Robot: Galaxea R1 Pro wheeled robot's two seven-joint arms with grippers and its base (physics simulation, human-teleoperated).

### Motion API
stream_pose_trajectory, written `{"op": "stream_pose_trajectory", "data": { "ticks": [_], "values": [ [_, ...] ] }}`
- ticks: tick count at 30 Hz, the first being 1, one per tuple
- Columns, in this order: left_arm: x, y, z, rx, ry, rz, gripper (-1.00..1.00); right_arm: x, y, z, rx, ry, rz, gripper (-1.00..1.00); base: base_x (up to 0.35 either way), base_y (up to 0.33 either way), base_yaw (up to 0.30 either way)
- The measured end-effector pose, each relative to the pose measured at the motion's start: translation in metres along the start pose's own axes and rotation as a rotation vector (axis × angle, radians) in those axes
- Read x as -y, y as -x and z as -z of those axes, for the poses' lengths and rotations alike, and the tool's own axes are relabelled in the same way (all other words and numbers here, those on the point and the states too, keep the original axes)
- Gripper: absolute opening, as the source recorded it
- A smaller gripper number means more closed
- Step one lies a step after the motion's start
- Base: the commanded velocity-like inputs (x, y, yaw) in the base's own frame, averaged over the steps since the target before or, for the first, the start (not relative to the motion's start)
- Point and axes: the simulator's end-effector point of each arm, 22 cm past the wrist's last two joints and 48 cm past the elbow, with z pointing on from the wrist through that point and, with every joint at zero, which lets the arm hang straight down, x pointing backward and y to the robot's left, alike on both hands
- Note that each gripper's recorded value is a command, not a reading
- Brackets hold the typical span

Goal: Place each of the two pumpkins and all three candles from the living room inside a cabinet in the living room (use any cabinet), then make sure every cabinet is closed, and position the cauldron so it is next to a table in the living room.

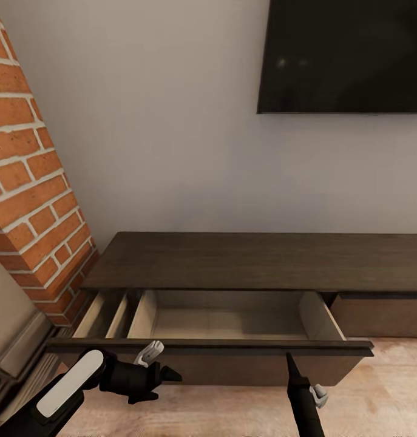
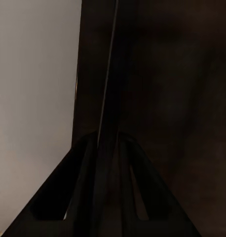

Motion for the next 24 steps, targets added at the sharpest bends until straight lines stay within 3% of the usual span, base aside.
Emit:
{"op": "stream_pose_trajectory", "data": {
  "ticks": [24],
  "values": [
    [0.0000, 0.0000, 0.0000, 0.000, 0.000, 0.000, 1.00, -0.0001, -0.0004, 0.0001, -0.001, 0.000, 0.000, -1.00, -0.071, 0.000, 0.000]
  ]
}}
